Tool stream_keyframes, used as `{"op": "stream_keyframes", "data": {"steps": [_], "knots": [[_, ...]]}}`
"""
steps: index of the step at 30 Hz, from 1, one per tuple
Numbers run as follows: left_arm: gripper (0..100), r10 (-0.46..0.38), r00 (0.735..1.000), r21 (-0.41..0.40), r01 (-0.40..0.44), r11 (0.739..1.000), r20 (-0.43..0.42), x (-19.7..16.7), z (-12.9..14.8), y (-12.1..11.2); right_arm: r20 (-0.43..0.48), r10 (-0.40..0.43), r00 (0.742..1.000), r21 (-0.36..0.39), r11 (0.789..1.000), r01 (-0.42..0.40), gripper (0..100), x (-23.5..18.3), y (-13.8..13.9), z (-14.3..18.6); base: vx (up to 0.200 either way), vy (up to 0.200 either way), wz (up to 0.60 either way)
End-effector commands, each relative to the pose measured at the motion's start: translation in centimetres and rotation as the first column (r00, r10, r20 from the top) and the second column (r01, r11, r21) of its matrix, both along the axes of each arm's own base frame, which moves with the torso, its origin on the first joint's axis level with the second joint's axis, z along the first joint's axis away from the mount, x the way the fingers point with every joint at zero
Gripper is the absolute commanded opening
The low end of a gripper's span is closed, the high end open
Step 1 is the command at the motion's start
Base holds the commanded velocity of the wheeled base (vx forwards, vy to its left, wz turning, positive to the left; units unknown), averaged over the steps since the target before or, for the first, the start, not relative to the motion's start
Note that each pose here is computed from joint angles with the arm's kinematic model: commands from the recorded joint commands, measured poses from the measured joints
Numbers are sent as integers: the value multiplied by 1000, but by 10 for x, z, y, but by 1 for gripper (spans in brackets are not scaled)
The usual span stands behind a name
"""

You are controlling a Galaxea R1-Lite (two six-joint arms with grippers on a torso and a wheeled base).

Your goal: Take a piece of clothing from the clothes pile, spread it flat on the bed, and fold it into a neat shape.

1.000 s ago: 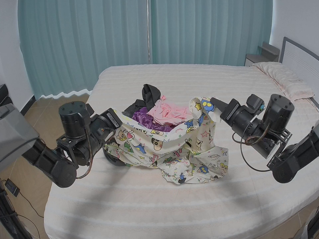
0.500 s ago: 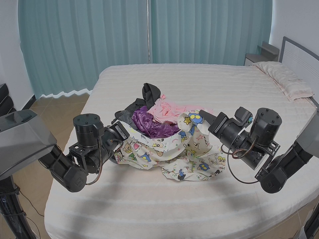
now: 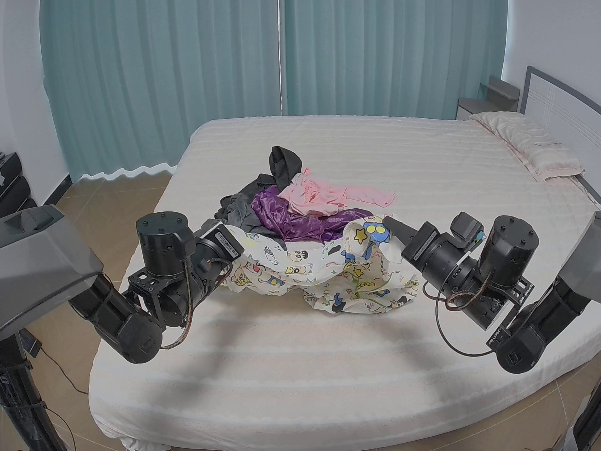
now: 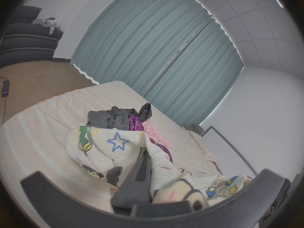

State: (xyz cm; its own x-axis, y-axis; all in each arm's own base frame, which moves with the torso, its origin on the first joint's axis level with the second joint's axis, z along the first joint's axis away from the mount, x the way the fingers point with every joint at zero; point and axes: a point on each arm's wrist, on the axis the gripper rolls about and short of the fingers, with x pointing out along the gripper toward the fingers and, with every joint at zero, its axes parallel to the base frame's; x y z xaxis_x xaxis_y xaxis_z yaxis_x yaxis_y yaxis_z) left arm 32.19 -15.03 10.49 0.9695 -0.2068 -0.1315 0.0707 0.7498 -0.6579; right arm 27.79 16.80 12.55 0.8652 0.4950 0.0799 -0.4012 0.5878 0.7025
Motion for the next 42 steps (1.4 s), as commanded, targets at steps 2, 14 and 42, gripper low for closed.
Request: {"op": "stream_keyframes", "data": {"steps": [2, 14, 42], "knots": [[0, -11, 1000, -6, 11, 1000, -1, -2, 1, -3, 12, 3, 1000, 10, 1000, -4, 0, -3, -1, 5, 0, -200, 0], [0, -64, 998, -1, 64, 998, 2, -9, 0, -21, 14, 2, 1000, 11, 1000, -2, 0, -3, -1, 6, 0, -200, 0], [0, -136, 990, 5, 136, 991, 42, -21, 9, -50, 60, -18, 998, 39, 999, 15, 0, -4, -9, 22, 0, -200, 0]]}}
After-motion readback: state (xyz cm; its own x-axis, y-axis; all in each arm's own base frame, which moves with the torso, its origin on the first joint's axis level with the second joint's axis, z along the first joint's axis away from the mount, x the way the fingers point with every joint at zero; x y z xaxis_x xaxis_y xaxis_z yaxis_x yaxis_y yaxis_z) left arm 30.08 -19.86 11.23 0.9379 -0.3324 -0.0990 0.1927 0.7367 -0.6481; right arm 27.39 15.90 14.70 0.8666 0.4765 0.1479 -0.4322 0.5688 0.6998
